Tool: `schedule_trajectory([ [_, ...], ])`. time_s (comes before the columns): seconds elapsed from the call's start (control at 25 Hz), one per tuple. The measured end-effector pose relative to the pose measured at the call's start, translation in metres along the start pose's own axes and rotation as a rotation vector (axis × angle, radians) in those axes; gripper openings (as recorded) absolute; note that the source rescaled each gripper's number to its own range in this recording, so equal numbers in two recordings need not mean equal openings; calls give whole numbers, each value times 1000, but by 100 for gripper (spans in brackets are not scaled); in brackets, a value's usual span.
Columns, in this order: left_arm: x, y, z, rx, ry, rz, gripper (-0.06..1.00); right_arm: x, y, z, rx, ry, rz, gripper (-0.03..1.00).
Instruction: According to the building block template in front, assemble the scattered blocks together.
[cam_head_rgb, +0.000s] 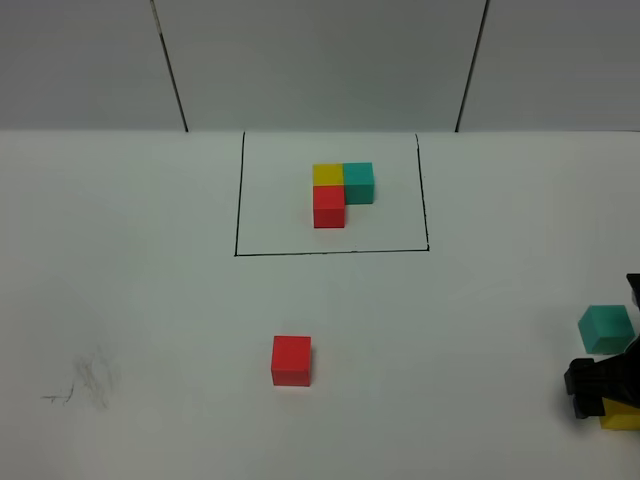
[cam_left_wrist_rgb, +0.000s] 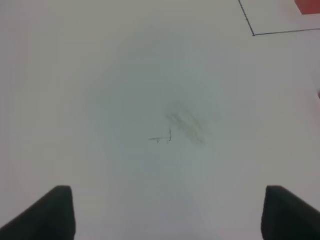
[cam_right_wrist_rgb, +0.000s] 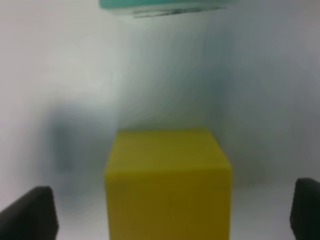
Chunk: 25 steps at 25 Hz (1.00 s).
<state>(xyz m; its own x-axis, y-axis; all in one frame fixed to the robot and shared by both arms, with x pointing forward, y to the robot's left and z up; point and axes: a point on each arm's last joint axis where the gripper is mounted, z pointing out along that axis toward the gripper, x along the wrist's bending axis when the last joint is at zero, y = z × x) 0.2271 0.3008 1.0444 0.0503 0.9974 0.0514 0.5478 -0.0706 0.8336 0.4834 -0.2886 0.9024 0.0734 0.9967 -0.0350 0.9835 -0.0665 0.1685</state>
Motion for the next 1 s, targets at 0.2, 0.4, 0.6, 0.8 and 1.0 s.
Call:
schedule_trajectory([
  [0.2, 0, 0, 0, 0, 0, 0, 82, 0, 0, 8, 18, -7, -14, 90],
  [0.4, 0, 0, 0, 0, 0, -1, 82, 0, 2, 10, -2, -3, -19, 87],
  [0.6, 0, 0, 0, 0, 0, -1, 82, 1, 2, 10, -6, -2, -20, 85],
  [0.8, 0, 0, 0, 0, 0, -1, 82, 1, 2, 10, -7, -3, -20, 84],
  [1.0, 0, 0, 0, 0, 0, -1, 82, 0, 2, 10, -7, -4, -22, 73],
])
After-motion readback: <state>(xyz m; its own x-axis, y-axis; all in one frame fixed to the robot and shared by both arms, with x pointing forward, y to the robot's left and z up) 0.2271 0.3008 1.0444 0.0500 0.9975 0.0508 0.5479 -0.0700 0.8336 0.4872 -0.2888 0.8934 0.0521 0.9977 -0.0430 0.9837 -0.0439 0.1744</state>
